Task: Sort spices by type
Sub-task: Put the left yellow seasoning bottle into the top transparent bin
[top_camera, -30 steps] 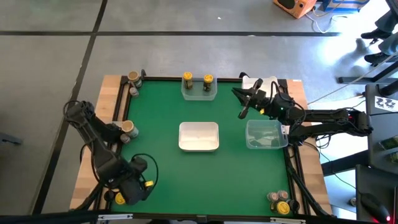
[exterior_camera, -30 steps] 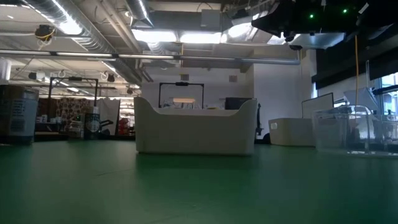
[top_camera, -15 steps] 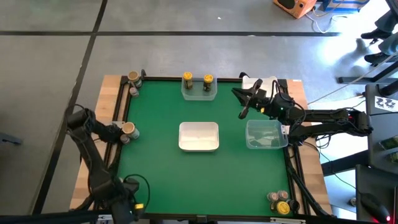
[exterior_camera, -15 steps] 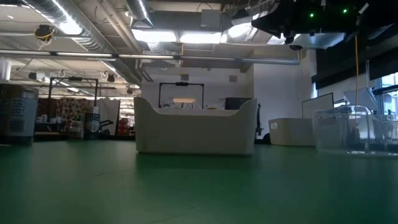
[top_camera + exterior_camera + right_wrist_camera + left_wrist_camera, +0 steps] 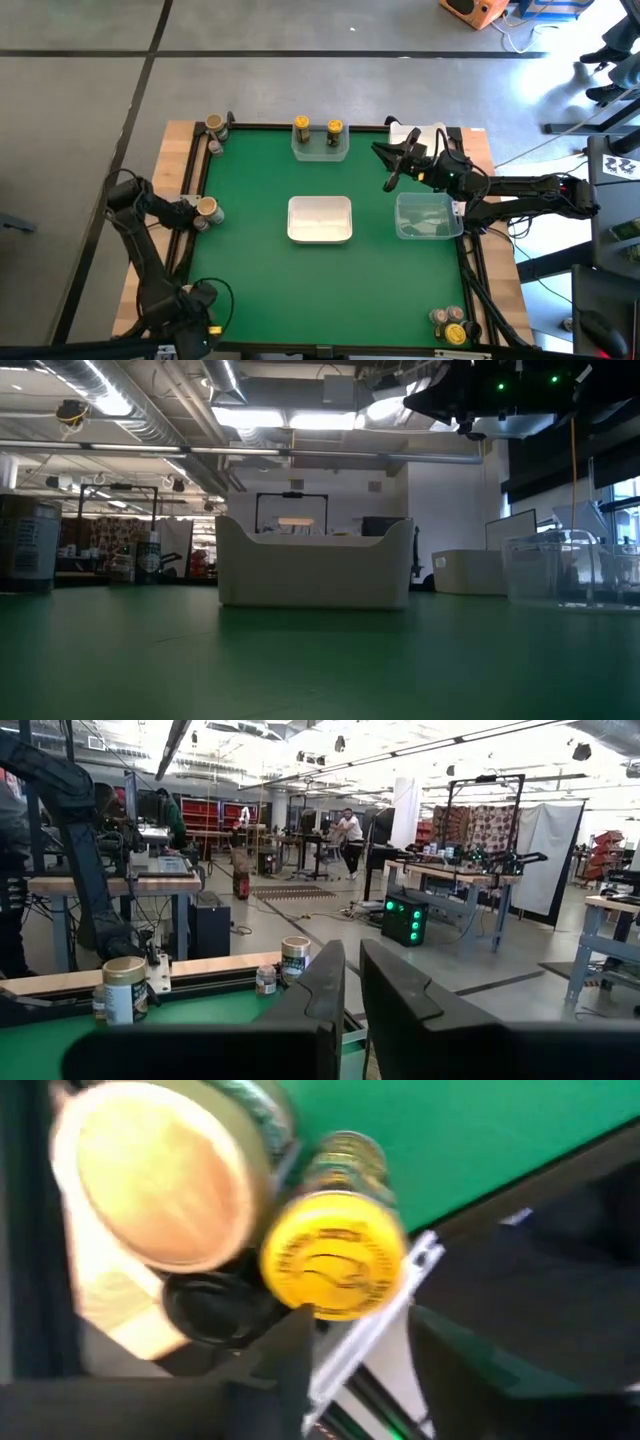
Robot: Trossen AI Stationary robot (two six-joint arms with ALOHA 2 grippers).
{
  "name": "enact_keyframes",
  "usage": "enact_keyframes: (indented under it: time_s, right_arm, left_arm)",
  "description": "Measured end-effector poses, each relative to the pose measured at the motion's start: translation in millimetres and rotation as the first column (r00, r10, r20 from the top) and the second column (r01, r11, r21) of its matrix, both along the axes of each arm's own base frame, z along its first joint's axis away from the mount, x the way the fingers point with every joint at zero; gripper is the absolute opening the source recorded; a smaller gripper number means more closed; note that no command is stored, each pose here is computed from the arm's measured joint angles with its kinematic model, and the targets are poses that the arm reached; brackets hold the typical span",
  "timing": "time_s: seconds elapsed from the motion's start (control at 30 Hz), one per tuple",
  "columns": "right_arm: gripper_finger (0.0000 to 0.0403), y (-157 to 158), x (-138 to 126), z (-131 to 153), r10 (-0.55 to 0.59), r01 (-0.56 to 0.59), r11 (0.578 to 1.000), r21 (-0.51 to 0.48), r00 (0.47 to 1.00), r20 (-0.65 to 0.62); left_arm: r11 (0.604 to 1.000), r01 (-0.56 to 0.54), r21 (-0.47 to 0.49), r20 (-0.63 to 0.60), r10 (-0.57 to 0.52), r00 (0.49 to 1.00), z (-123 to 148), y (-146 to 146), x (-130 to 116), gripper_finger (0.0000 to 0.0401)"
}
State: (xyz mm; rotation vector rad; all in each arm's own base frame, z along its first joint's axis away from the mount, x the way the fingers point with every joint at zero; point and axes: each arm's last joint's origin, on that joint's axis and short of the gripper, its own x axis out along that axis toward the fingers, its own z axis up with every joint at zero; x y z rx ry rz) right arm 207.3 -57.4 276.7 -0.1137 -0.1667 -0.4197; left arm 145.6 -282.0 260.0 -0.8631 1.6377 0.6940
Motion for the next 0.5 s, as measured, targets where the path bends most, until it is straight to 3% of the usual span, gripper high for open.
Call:
enact_keyframes:
  time_s: [0.3, 0.5]
  right_arm:
    - [0.0039, -0.1, 0.3, -1.6, 0.0, 0.0, 1.0, 0.004, 1.0, -0.017]
    - [0.0039, -0.1, 0.3, -1.6, 0.0, 0.0, 1.0, 0.004, 1.0, -0.017]
  left_arm:
    - [0.998, 0.026, 0.049, 0.045, -0.029, 0.999, -0.5, -2.8, -10.2, 0.001]
    - [0.996, 0.049, 0.074, 0.101, -0.056, 0.993, -0.7, -2.3, -8.9, 0.0009]
